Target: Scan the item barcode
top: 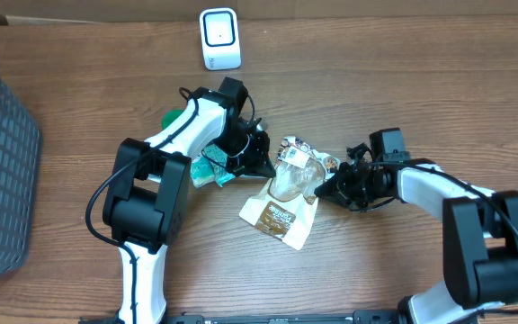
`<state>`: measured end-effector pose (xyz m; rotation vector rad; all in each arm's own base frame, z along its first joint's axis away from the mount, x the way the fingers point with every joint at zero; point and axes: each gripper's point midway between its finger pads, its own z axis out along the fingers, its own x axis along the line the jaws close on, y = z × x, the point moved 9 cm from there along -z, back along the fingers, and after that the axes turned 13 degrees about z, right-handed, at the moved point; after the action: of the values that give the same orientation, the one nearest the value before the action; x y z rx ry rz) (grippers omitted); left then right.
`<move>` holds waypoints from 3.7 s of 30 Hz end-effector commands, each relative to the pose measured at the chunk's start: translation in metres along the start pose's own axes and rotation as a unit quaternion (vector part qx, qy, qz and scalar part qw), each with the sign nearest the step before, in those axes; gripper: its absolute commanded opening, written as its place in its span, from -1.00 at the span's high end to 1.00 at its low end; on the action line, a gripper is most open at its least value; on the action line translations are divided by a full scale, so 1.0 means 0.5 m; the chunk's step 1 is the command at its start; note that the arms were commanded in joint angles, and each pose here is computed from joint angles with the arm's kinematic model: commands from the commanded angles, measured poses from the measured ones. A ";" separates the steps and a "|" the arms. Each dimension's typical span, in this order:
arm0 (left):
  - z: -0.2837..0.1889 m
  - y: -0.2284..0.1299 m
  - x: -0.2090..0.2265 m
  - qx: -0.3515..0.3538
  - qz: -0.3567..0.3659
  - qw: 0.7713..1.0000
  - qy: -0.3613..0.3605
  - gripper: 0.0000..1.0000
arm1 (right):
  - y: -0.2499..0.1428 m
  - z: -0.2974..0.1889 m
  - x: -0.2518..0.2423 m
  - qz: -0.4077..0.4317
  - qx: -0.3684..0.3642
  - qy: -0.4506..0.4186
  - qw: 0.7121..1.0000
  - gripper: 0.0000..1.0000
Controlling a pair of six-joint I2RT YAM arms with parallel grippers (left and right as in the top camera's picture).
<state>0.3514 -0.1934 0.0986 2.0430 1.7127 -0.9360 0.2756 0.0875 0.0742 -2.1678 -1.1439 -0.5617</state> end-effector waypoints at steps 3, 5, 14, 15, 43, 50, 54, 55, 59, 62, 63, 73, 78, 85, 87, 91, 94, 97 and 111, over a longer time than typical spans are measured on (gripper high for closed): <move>0.016 -0.003 0.003 0.015 0.051 0.998 -0.021 0.91 | -0.009 -0.076 0.089 -0.115 -0.030 0.009 0.993 0.92; 0.019 -0.004 0.002 0.016 0.068 0.997 -0.018 0.91 | -0.012 -0.086 0.099 -0.128 -0.026 0.003 0.991 0.92; 0.079 0.008 -0.049 -0.005 0.146 0.989 0.030 0.92 | -0.017 -0.096 0.101 -0.139 -0.021 -0.016 0.990 0.92; 0.083 0.010 -0.052 -0.009 0.145 0.989 0.035 0.92 | -0.017 -0.096 0.100 -0.139 -0.020 -0.017 0.990 0.92; 0.124 0.001 -0.018 -0.037 0.023 0.992 0.118 0.91 | -0.021 -0.089 0.021 -0.070 -0.029 -0.108 0.991 -0.45; 0.124 0.000 -0.018 -0.036 0.022 0.992 0.118 0.92 | -0.019 -0.065 -0.033 -0.041 0.005 -0.028 0.999 -0.40; 0.124 0.000 -0.018 -0.035 0.022 0.992 0.116 0.91 | -0.037 -0.042 -0.037 -0.043 0.036 0.039 0.998 -0.39; 0.124 0.000 -0.018 -0.035 0.022 0.993 0.115 0.92 | -0.041 -0.033 -0.039 -0.035 0.039 0.048 0.997 -0.36; 0.125 -0.001 -0.021 -0.032 0.022 0.993 0.107 0.92 | -0.052 0.000 -0.042 0.015 0.036 0.066 0.997 -0.30; 0.125 -0.002 -0.021 -0.031 0.022 0.994 0.106 0.92 | -0.051 0.012 -0.023 0.038 0.027 0.080 0.996 -0.18; 0.125 -0.002 -0.021 -0.031 0.022 0.994 0.106 0.92 | -0.050 0.015 -0.016 0.036 0.023 0.084 0.996 -0.17; 0.125 0.000 -0.021 -0.033 0.023 0.993 0.107 0.91 | -0.046 0.026 -0.005 0.039 -0.003 0.074 0.996 0.56; 0.115 0.006 -0.023 -0.038 0.035 0.993 0.106 0.91 | -0.049 0.016 0.016 -0.025 0.015 0.113 0.993 0.85; -0.025 0.044 -0.103 -0.090 0.107 0.983 0.116 0.92 | -0.065 -0.019 0.061 -0.118 0.023 0.152 0.981 0.92; -0.101 0.050 -0.148 -0.118 0.141 0.976 0.119 0.92 | -0.072 -0.034 0.073 -0.140 0.020 0.151 0.978 0.92; -0.255 0.030 -0.211 -0.164 0.168 0.965 0.119 0.92 | -0.092 -0.074 0.103 -0.203 0.023 0.138 0.969 0.92; -0.358 -0.002 -0.226 -0.189 0.171 0.959 0.125 0.91 | -0.108 -0.107 0.131 -0.249 0.027 0.128 0.960 0.92; -0.459 -0.040 -0.212 -0.213 0.159 0.954 0.137 0.92 | -0.130 -0.150 0.164 -0.307 0.035 0.117 0.944 0.92; -0.715 -0.156 -0.009 -0.294 0.055 0.911 0.284 0.91 | -0.180 -0.256 0.265 -0.399 0.037 0.121 0.908 0.92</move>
<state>0.3862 0.0195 0.3633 1.9559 1.8906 0.1142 0.2621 0.1128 0.2611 -1.5194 -1.7968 -0.9864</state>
